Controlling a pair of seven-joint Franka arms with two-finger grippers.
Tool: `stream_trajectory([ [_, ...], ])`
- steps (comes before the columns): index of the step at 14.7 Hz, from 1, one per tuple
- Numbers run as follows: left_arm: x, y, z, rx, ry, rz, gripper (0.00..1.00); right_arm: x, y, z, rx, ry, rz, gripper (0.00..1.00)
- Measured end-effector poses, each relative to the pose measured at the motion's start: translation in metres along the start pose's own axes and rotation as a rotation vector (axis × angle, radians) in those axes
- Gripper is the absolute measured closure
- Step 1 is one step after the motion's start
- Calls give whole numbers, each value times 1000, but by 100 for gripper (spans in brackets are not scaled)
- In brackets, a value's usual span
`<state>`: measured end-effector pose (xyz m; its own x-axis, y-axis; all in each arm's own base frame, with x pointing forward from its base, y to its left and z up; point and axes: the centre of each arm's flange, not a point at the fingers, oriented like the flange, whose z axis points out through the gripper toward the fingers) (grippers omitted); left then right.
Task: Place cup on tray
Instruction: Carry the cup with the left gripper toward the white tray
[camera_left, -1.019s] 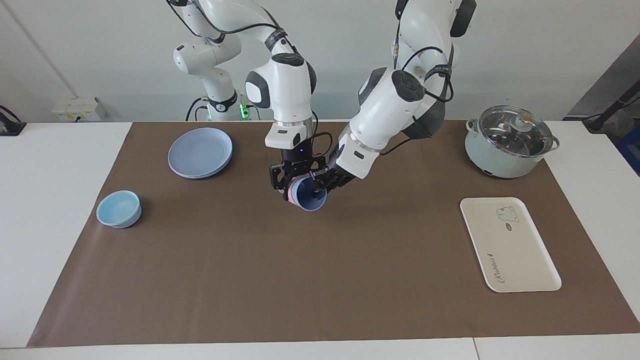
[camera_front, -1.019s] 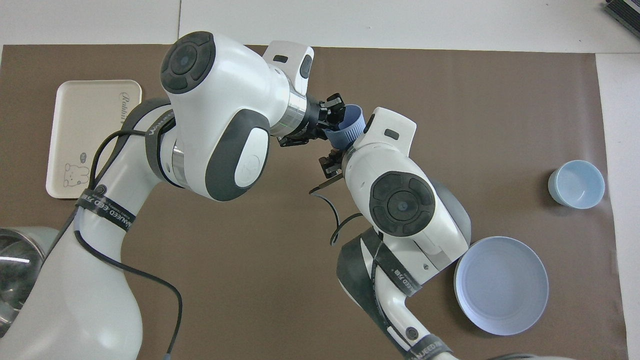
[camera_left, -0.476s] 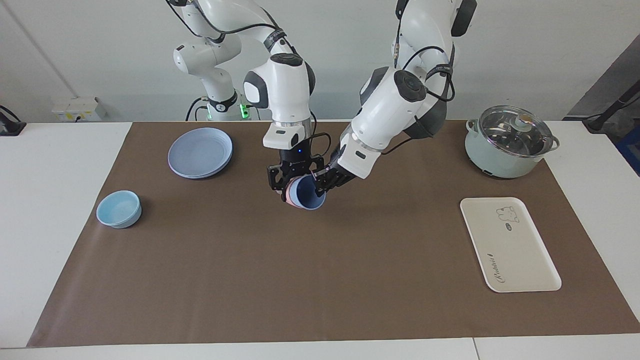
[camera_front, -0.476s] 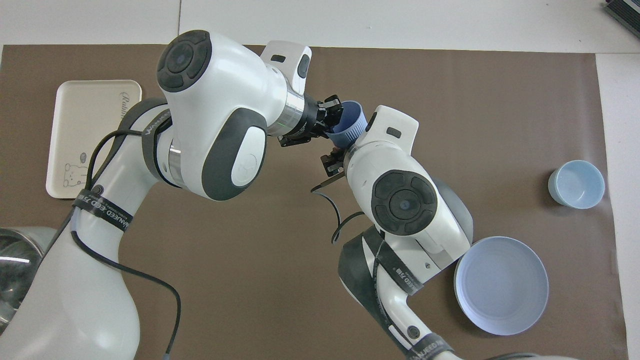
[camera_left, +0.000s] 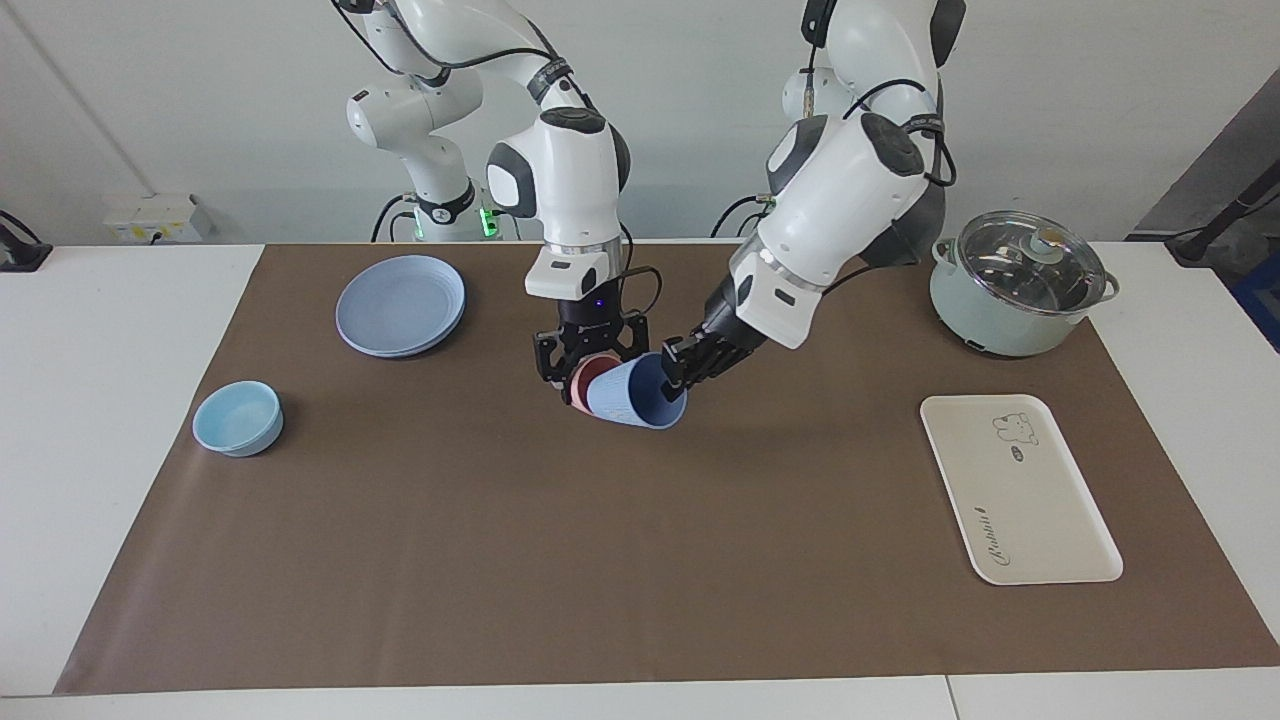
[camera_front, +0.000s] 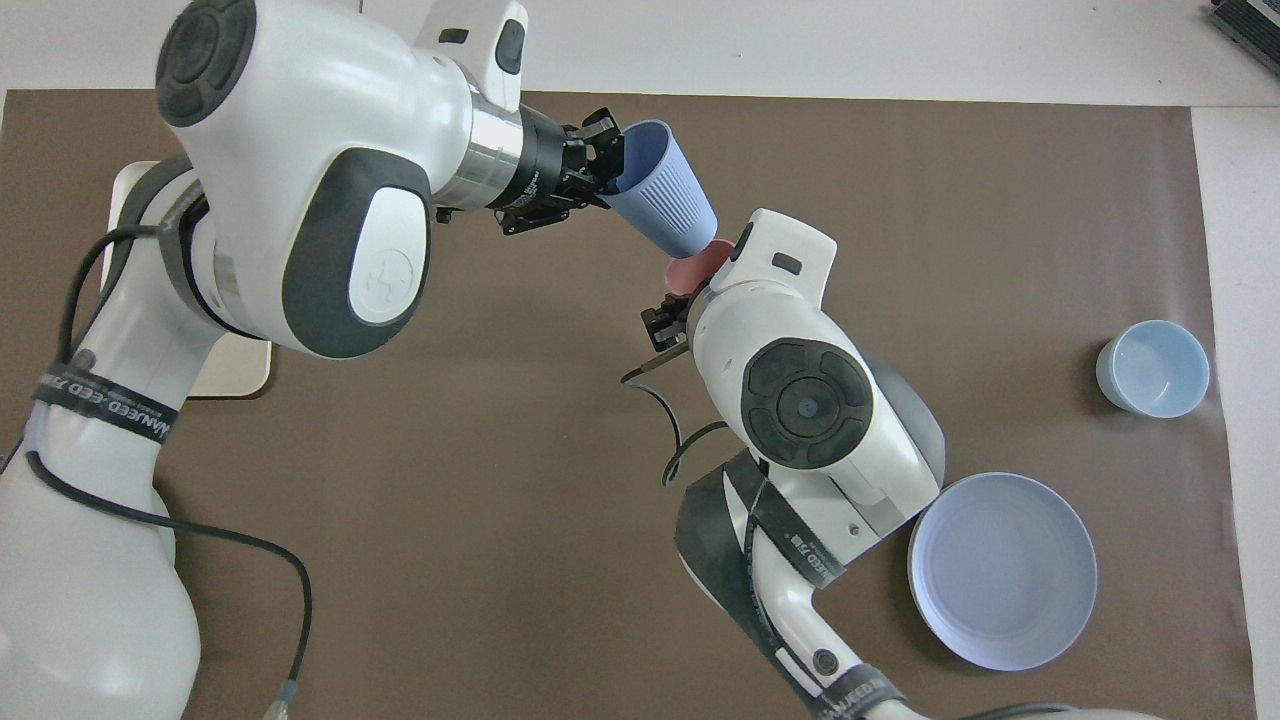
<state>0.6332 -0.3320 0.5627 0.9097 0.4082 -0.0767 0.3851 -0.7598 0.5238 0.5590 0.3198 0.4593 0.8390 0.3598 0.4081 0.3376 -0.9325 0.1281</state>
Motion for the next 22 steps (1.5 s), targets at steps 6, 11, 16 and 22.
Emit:
stream_trajectory([
  [6, 101, -77, -63, 110, 225, -81, 93, 0, -1, 1, 1, -1, -2, 15],
  [11, 180, -179, -123, 209, 320, 10, 93, 10, 35, 5, -5, 64, 1, 15],
  [16, 220, -336, -146, 302, 441, 209, 93, 14, 95, 13, 44, 65, -12, 15],
  [22, 208, -448, -138, 414, 438, 361, 93, 8, 191, 18, 206, 137, -57, 15],
])
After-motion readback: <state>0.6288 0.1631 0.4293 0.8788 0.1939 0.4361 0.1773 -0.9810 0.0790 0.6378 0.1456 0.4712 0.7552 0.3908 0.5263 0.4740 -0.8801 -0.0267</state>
